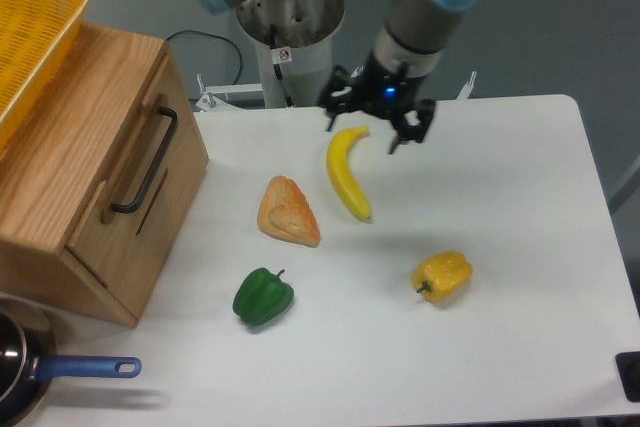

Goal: Slide the top drawer open
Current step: 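Move the gripper across the table toward the drawer's black handle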

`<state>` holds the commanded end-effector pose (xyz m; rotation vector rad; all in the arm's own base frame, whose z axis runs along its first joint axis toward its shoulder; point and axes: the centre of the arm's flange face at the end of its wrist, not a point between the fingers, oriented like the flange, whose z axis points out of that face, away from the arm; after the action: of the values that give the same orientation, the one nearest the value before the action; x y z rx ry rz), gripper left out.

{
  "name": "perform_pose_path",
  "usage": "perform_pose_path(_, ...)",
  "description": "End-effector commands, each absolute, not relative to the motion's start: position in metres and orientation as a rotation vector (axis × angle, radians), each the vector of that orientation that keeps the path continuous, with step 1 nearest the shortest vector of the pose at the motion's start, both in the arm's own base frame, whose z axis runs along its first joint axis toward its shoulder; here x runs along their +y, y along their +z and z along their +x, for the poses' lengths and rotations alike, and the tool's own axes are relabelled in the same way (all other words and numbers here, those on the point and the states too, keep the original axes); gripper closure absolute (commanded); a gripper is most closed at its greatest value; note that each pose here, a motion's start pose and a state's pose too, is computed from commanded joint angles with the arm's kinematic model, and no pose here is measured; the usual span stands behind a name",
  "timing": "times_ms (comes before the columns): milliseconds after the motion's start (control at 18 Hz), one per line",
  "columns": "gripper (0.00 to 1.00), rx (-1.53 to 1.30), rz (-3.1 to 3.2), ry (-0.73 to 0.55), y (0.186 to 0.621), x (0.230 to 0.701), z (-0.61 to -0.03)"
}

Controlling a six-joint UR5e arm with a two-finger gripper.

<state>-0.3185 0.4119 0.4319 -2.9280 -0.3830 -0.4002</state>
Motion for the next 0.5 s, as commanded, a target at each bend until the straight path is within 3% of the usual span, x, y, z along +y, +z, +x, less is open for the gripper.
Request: perform_pose_path(500, 0.0, -0.444, -2.92, -0.467, 0.438, 0.45, -0.254)
